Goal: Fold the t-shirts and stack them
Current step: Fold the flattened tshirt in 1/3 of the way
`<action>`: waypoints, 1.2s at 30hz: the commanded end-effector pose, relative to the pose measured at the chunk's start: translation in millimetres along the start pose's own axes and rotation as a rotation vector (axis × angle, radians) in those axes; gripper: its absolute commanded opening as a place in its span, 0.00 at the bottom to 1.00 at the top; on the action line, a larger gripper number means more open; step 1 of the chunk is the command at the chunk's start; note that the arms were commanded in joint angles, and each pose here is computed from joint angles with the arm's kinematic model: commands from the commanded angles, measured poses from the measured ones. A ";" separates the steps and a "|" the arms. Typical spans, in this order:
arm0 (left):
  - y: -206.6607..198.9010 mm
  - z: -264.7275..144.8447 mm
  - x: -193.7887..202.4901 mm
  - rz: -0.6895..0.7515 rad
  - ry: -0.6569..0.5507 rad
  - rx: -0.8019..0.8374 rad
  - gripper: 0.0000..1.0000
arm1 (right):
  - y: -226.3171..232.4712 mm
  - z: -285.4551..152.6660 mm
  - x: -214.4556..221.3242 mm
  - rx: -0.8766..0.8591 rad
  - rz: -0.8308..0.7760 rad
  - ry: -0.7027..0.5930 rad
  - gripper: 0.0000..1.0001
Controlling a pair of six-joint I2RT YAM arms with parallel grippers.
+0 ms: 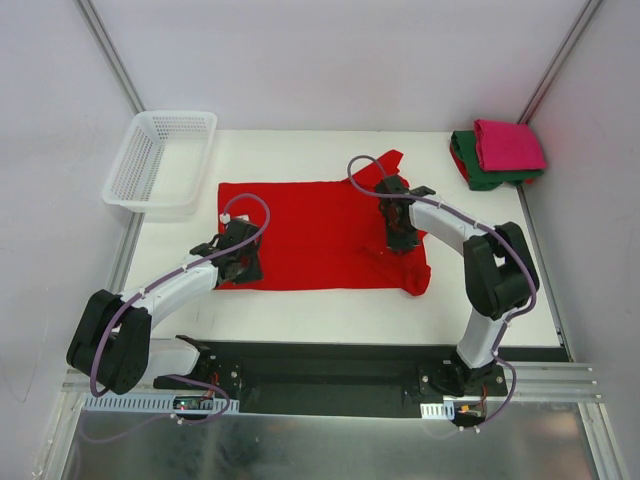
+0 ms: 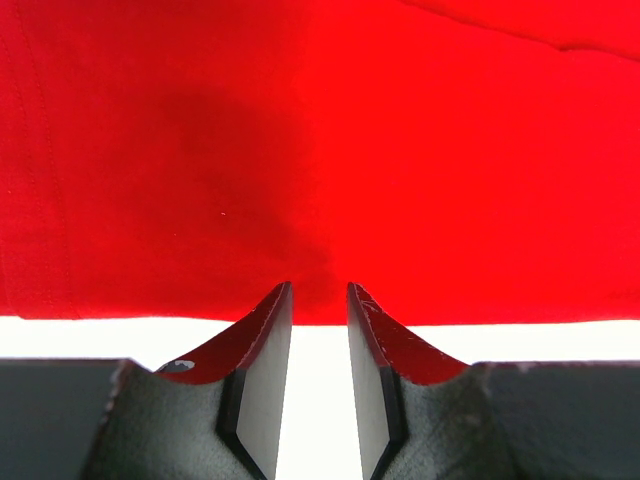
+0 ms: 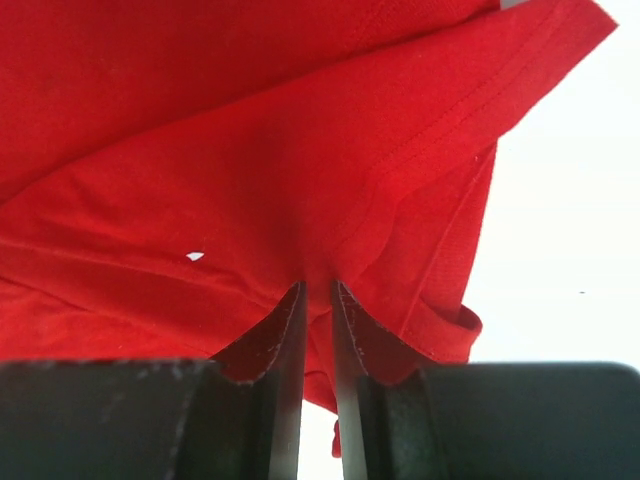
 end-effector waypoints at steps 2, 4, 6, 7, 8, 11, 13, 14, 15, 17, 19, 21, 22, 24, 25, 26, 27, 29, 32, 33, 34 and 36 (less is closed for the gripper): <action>3.5 0.6 2.5 0.005 -0.011 -0.023 0.28 | 3.3 4.3 -1.8 0.003 -0.003 -0.009 0.19; 2.9 0.6 2.7 0.007 -0.010 -0.021 0.28 | 3.1 4.7 -1.7 0.005 -0.004 -0.008 0.19; 3.0 0.8 3.0 0.007 -0.009 -0.022 0.28 | 1.9 4.7 -1.5 0.008 -0.003 -0.008 0.19; 3.0 0.8 3.0 0.007 -0.009 -0.022 0.28 | 1.5 4.3 -2.0 0.009 -0.004 -0.011 0.19; 3.2 1.0 2.5 0.006 -0.009 -0.022 0.28 | -0.2 3.5 -1.2 0.016 -0.005 -0.010 0.19; 2.5 1.2 2.6 0.007 -0.005 -0.021 0.28 | -2.6 0.7 -1.8 0.023 -0.005 -0.020 0.22; 1.9 1.6 2.2 0.006 -0.005 -0.020 0.28 | -5.5 0.2 -1.4 0.032 -0.004 -0.024 0.28; 1.3 1.5 1.4 0.006 -0.005 -0.018 0.28 | -7.0 -1.1 -1.1 0.036 -0.004 -0.026 0.30; 1.7 1.8 1.5 0.004 -0.004 -0.019 0.28 | -6.9 -1.7 -1.4 0.036 -0.002 -0.031 0.34; 1.0 1.8 1.4 0.006 -0.003 -0.017 0.28 | -9.0 -2.4 -1.2 0.043 0.001 -0.033 0.37; 1.4 2.1 1.5 0.005 -0.002 -0.018 0.28 | -9.7 -2.2 -0.6 0.045 0.000 -0.031 0.38; 0.8 1.9 1.0 0.006 -0.003 -0.017 0.28 | -9.3 -1.3 -0.3 0.045 -0.002 -0.029 0.38; 0.5 1.6 0.9 0.006 -0.004 -0.015 0.28 | -9.1 -0.8 -0.4 0.045 0.000 -0.029 0.38; 0.7 1.8 1.5 0.006 -0.003 -0.016 0.28 | -8.4 0.0 1.1 0.044 -0.001 -0.025 0.37; 1.0 1.4 1.9 0.006 -0.003 -0.016 0.28 | -8.3 0.5 1.0 0.041 -0.001 -0.024 0.34; 1.6 1.7 1.9 0.004 -0.003 -0.018 0.28 | -7.6 0.6 1.0 0.040 -0.001 -0.025 0.31; 1.6 1.4 1.7 0.004 -0.005 -0.017 0.28 | -7.8 0.7 0.5 0.040 0.001 -0.026 0.22; 1.7 1.3 2.1 0.007 -0.005 -0.018 0.28 | -7.9 0.0 -0.5 0.040 0.004 -0.031 0.12; 2.0 1.1 1.7 0.006 -0.007 -0.018 0.28 | -8.0 -0.9 -2.0 0.040 -0.004 -0.034 0.07; 1.7 1.7 1.9 0.006 -0.003 -0.018 0.28 | -8.3 -0.8 -2.1 0.042 -0.006 -0.034 0.07; 0.8 1.4 1.6 0.006 -0.004 -0.015 0.28 | -9.1 -1.2 -2.9 0.046 -0.006 -0.038 0.06; 0.1 1.6 0.6 0.007 -0.003 -0.014 0.28 | -10.4 -1.6 -3.5 0.053 -0.007 -0.042 0.04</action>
Point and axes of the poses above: each gripper's point midway between its finger pads, its own z axis out along the fingers, its own y axis along the line the jaws close on, x = y × z, the point moved 1 cm from there along -z, back along the fingers, and after that the axes turned 11 degrees about z, right-handed, at the moved point
